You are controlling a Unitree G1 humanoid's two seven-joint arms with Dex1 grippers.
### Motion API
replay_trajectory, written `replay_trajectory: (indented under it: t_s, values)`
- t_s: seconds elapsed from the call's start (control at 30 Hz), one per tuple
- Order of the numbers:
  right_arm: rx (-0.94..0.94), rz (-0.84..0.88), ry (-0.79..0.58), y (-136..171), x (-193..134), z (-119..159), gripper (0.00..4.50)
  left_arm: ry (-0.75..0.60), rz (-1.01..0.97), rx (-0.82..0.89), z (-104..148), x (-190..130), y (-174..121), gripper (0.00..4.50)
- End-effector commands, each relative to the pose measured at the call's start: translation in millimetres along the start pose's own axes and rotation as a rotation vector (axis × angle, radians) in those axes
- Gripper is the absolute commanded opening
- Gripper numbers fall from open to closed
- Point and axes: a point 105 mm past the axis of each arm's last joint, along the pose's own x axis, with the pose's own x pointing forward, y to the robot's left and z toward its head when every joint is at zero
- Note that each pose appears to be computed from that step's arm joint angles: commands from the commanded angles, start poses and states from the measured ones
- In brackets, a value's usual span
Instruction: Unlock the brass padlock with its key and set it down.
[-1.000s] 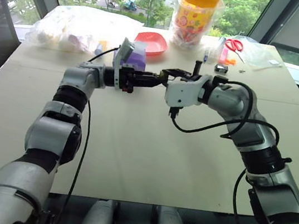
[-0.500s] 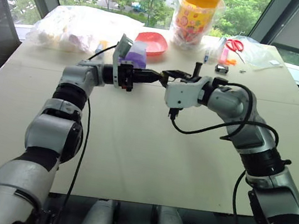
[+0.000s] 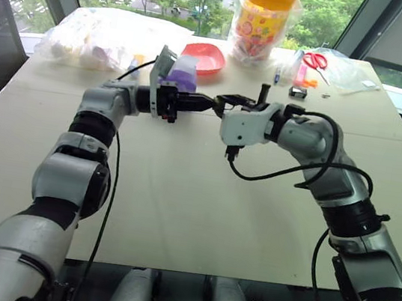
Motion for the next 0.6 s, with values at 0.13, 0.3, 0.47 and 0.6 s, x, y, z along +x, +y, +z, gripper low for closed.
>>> replay_trajectory:
  t_s: [0.13,0.3,0.47,0.6]
  values:
    - [-0.018,-0.07,-0.008,-16.0,-7.6,4.0,0.7,-0.01,0.033,0.029,9.7,-9.4,2.2,2.1]
    - [-0.018,-0.072,-0.006,-16.4,-7.9,3.7,0.7,-0.014,0.039,0.032,9.8,-10.4,3.0,2.45]
    - [-0.017,-0.071,-0.011,-15.9,-7.0,5.1,0.7,-0.025,0.033,0.028,10.9,-8.6,2.4,2.21]
    - [-0.017,-0.07,-0.015,-15.7,-6.5,6.5,0.7,-0.025,0.024,0.027,9.7,-6.0,1.5,0.82]
